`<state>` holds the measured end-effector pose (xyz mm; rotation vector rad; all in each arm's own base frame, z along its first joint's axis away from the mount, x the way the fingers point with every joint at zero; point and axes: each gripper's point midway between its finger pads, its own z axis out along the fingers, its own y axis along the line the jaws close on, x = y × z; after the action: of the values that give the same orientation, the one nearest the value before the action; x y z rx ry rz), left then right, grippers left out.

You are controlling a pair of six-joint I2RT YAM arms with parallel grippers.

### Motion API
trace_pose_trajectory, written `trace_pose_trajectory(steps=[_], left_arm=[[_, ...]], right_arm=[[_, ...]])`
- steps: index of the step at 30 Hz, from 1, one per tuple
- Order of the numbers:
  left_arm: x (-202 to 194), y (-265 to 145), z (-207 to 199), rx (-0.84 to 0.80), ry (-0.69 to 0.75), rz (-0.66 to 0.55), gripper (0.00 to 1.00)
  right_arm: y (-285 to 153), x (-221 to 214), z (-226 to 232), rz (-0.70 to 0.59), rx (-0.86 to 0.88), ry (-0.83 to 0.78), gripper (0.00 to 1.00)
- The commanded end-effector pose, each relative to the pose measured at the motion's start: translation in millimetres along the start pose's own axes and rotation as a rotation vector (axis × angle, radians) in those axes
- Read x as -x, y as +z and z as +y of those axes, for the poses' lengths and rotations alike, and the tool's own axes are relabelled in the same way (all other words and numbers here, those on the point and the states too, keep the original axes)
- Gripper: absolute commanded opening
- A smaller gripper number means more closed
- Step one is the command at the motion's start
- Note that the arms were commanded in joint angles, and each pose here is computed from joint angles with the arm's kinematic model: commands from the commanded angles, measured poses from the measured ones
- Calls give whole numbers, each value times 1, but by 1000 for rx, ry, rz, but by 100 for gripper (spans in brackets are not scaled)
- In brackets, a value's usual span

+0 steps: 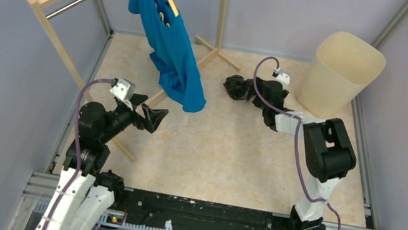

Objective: Put the trash bags into the trash bin

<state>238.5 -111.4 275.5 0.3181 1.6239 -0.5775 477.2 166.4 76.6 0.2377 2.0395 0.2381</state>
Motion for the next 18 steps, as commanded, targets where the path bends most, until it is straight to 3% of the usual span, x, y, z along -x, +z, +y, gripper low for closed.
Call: trace_pose_trajectory(steps=[1,7,10,13,15,17,18], left_arm=[[4,3,-4,-29,9,-8,99],[1,5,-6,-42,-5,5,99],[-3,6,-10,-61,-36,19,99],[-11,8,-14,-83,-85,38,99],[-15,9,-14,-77,-116,72,99],[-18,9,-13,-54,-165,115,99],[-19,8,-15,-57,-191,136,99]], right_arm=[[24,41,22,-148,91,181,99],[41,42,20,-211,165,254,97],[39,49,31,-263,270,219,86],[39,47,40,-262,353,187,67],[38,43,48,-250,415,153,45],[33,44,50,-242,434,140,16],[29,44,51,-239,439,136,9]])
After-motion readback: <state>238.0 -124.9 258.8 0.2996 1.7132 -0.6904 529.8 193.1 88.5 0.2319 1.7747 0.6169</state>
